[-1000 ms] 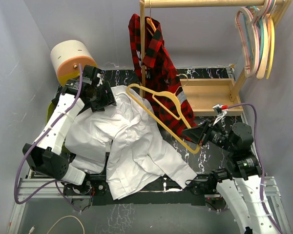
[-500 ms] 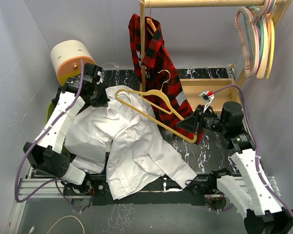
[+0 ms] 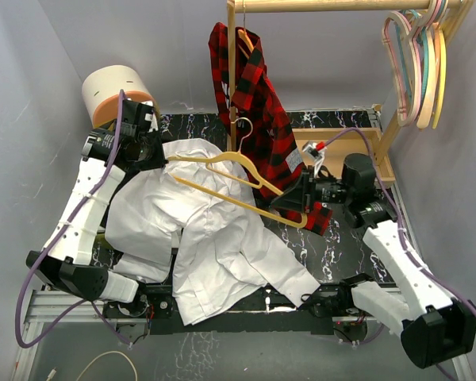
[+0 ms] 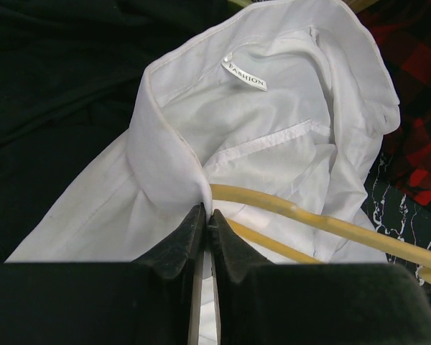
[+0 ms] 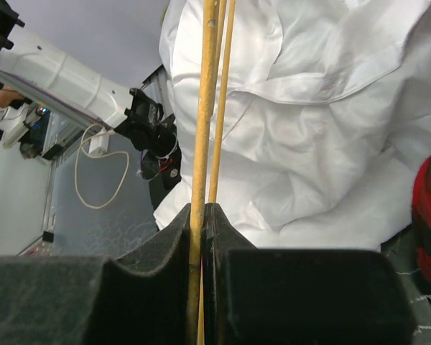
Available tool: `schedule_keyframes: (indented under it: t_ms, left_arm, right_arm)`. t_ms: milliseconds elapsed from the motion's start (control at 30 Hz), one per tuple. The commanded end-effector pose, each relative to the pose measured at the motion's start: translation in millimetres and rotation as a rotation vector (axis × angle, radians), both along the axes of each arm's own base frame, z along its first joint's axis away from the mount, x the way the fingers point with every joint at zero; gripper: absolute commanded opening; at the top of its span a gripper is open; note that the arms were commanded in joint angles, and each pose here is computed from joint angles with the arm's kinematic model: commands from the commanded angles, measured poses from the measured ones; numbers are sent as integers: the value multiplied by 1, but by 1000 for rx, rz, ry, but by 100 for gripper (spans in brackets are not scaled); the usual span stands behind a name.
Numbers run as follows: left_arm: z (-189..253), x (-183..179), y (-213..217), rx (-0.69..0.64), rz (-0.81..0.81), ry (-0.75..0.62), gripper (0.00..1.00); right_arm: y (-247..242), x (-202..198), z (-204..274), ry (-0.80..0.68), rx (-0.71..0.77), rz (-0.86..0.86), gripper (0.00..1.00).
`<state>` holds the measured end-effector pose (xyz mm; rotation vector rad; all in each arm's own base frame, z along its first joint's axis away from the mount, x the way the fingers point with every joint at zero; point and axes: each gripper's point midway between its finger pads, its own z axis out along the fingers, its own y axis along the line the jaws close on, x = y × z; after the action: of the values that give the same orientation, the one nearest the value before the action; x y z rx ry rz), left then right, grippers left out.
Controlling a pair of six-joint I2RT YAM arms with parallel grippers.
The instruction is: Place the shirt on the hanger
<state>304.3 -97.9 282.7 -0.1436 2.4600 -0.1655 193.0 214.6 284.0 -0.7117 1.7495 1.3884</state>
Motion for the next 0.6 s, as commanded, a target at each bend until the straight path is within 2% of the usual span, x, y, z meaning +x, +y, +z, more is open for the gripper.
schedule_keyframes:
  t_ms: [0, 300, 467, 567]
  left_arm:
    - [12, -3, -11, -56, -34, 4, 7]
    - [32, -20, -35, -116, -172, -23, 4]
    - [52, -26, -37, -104, -258, -84, 3]
    - [52, -35, -41, -105, -325, -66, 2]
  right_arm:
    - [25, 3, 10, -97, -8, 88, 8]
    - [42, 17, -3, -52, -46, 137, 8]
    - [36, 31, -7, -77, -127, 57, 8]
    - [33, 38, -1, -102, -156, 26, 8]
